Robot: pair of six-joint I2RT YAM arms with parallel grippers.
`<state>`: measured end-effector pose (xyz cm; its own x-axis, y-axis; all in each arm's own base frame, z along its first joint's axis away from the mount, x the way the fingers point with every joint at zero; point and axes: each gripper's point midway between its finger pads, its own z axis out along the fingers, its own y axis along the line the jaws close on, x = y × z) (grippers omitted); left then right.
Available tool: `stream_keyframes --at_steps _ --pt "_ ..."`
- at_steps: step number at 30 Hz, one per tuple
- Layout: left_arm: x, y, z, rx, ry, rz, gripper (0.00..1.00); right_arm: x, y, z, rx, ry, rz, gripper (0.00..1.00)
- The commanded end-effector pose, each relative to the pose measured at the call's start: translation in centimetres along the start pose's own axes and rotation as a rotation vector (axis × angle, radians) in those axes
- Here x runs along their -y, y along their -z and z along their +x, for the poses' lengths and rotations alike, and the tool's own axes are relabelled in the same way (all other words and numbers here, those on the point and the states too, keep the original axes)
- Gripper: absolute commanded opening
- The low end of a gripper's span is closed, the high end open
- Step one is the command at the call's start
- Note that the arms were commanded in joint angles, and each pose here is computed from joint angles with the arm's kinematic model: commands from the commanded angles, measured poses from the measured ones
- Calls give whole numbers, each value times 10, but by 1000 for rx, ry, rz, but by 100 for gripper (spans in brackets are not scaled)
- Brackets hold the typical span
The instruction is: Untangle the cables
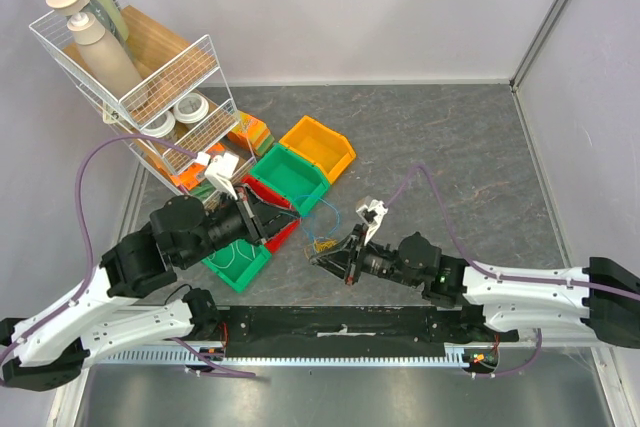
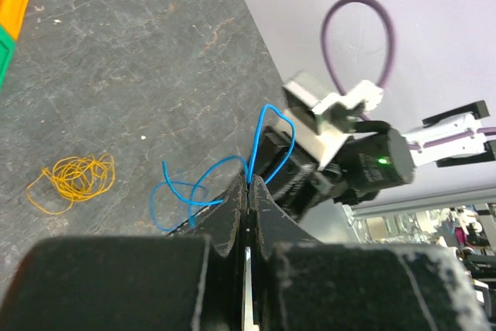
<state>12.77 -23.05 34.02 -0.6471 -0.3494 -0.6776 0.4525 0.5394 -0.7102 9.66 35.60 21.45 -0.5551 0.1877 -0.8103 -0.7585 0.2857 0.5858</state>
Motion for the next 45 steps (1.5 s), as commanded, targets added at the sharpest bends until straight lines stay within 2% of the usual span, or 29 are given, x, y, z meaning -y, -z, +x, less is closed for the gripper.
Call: stream_keyframes --at_steps 1,5,8,11,16,23,27,31,37,43,44,45 --pt "-26 -13 5 15 -2 -118 2 -45 16 -28 96 -8 -182 0" --pt "-65 -30 32 -65 -64 -266 2 -56 30 -33 113 -1 -230 0" --pt "-77 -41 59 -158 -90 -272 2 -55 41 -48 154 8 -200 0" --pt "-71 -44 85 -249 -84 -174 2 -41 51 -69 221 25 -92 0" --pt "-29 -39 116 -343 -54 153 2 -9 63 -91 290 25 119 0" --pt "2 -36 125 -424 -48 318 2 -1 38 -78 196 14 197 0" --pt "10 -35 114 -395 -85 334 2 15 28 -60 110 15 285 0" --pt "4 -34 99 -333 -107 273 2 15 27 -43 44 23 265 0" --pt "-10 -35 88 -292 -108 160 2 6 37 -38 55 5 182 0" --pt "-11 -37 82 -282 -128 131 2 -7 42 -49 91 -40 131 0" --pt "-11 -36 79 -271 -130 129 6 -10 43 -53 102 -49 125 0" --pt "-10 -34 76 -254 -131 132 15 -12 44 -58 116 -60 119 0"
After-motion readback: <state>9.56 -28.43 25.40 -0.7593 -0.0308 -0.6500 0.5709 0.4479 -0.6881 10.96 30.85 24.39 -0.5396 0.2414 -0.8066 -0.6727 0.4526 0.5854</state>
